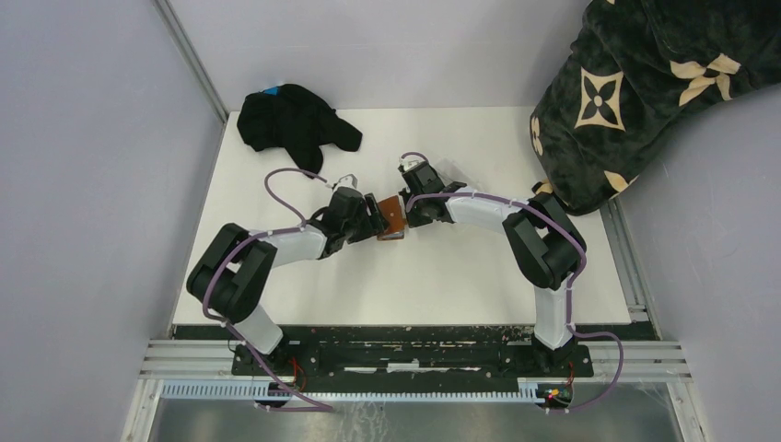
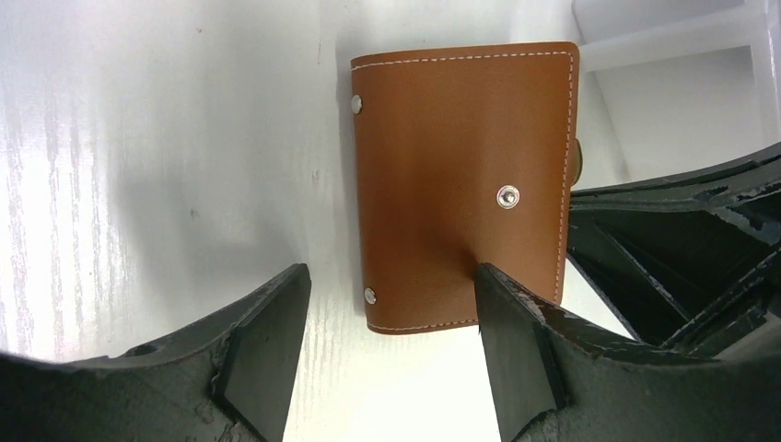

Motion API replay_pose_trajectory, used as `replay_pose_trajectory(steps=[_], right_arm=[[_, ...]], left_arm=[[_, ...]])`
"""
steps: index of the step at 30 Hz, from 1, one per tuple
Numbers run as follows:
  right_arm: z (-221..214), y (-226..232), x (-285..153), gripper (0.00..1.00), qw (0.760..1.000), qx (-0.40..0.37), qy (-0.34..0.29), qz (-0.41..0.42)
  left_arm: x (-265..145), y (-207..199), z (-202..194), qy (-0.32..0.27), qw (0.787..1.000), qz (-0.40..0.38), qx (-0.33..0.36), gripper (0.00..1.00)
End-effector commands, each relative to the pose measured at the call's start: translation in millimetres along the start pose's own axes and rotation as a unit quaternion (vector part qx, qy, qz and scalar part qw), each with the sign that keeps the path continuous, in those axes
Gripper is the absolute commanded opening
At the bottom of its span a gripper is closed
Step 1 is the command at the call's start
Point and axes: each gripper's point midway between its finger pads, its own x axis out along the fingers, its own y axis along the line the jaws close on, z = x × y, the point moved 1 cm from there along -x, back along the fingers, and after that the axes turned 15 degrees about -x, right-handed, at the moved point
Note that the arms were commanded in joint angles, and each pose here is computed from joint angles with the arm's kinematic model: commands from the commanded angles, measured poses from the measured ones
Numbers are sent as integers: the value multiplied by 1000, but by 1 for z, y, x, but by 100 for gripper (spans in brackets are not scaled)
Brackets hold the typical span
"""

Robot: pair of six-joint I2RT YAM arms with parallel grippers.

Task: Put the credit cards into the card holder
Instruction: Close the card holder at the center of the board.

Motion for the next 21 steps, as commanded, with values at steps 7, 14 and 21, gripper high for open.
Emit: replay_pose_trajectory(steps=[7, 14, 21], right_arm=[[23, -5, -24, 2, 999, -18, -35, -13], [25, -8, -31, 13, 999, -27, -34, -18], [32, -9, -43, 25, 999, -30, -41, -19]], left_arm=[[14, -7, 3, 0, 996, 53, 66, 72], [17, 1, -2, 6, 993, 89, 83, 71], [16, 9, -4, 10, 991, 106, 86, 70]])
